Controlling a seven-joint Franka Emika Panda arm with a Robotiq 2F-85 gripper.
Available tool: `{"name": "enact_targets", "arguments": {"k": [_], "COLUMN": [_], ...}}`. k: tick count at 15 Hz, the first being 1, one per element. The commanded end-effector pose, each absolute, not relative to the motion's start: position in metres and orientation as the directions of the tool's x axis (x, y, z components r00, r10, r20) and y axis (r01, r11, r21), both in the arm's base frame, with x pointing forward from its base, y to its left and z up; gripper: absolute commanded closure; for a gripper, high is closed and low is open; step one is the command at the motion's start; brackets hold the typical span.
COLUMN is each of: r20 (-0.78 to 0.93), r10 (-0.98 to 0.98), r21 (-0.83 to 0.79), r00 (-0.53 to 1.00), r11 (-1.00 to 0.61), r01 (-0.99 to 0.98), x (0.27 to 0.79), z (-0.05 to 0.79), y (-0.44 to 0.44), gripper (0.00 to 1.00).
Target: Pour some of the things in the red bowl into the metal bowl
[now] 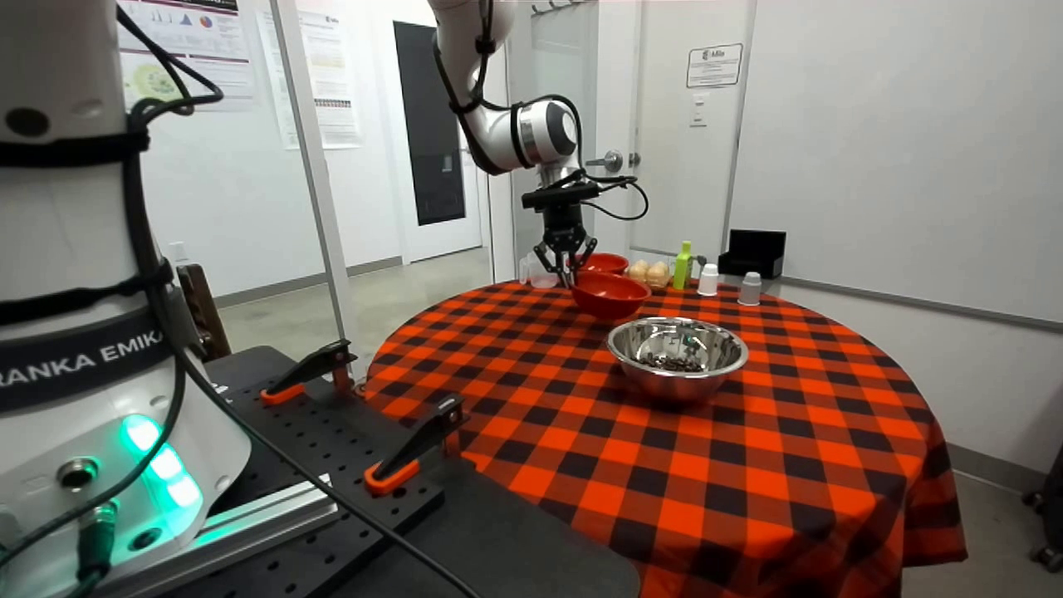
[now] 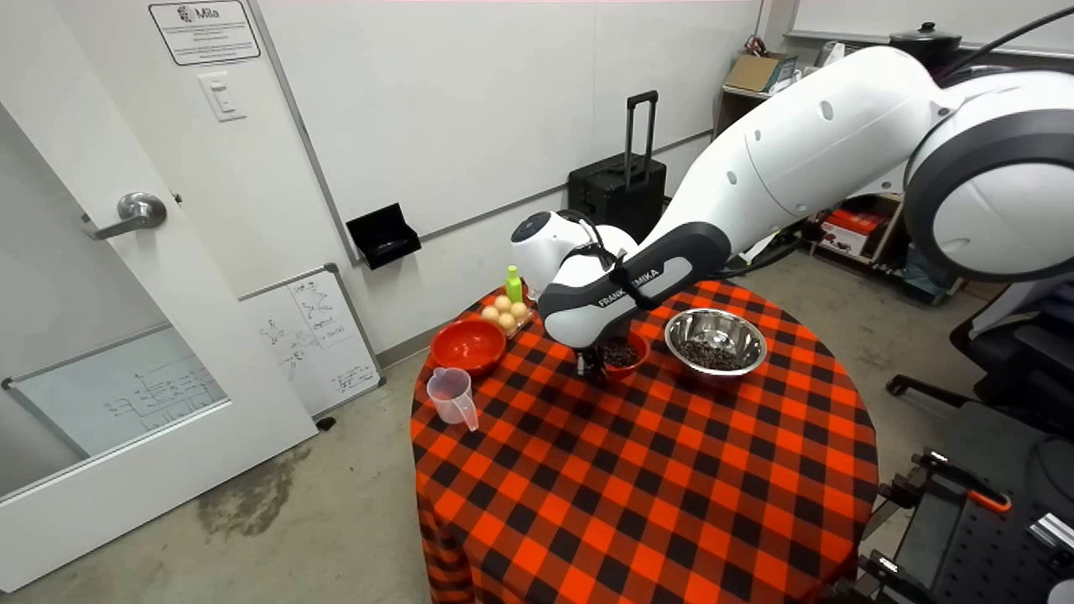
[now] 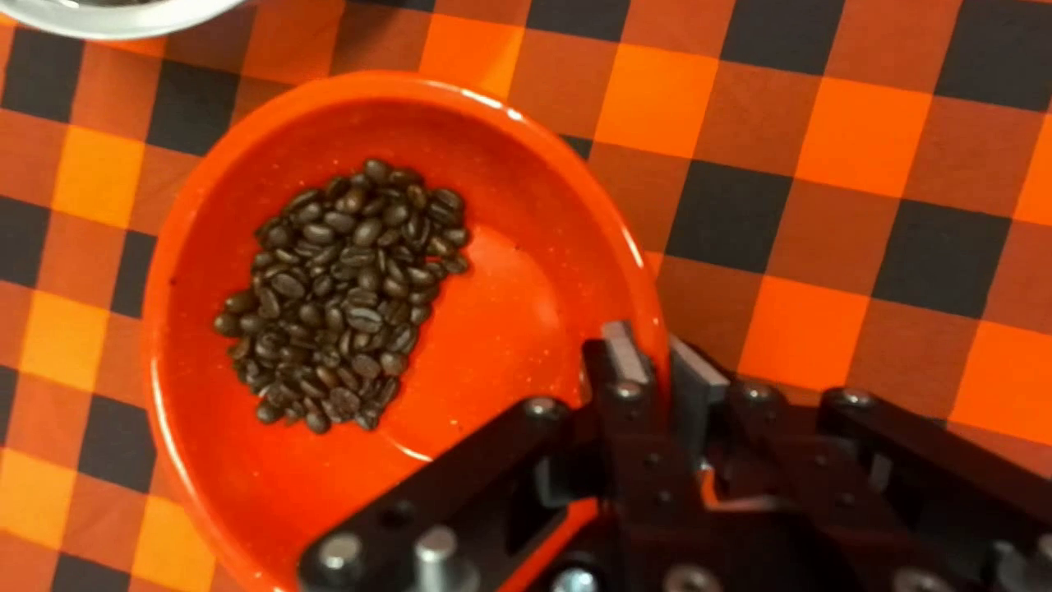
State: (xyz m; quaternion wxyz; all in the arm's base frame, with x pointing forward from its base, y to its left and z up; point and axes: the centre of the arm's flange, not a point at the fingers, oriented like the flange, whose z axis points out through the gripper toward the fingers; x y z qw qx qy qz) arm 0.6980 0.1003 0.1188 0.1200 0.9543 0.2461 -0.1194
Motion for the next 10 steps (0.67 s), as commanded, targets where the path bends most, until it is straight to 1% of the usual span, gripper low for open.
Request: {"name": "enact_targets", "arguments": {"k": [1, 2, 3, 7, 10], "r20": [-0.303, -0.308, -0.316, -0.355, -0.358], "r10": [0.452, 0.456, 0.458, 0.479, 0.483], "r21": [0.151, 0.146, 0.145, 0.091, 0.084], "r00": [0.839, 0.835, 0.831, 0.803, 0.799], "r11": [-0.846, -0.844, -0.842, -0.837, -0.835], "r01": [0.511, 0.516, 0.519, 0.539, 0.543], "x": [0.734, 0.737, 0.704, 0.691, 0.688], "z": [0.113, 0.112, 0.090, 0.062, 0.062], "y": [0.102, 0.101, 0.111, 0.121, 0.124], "gripper": [0.98, 0.98, 0.98, 0.98, 0.98]}}
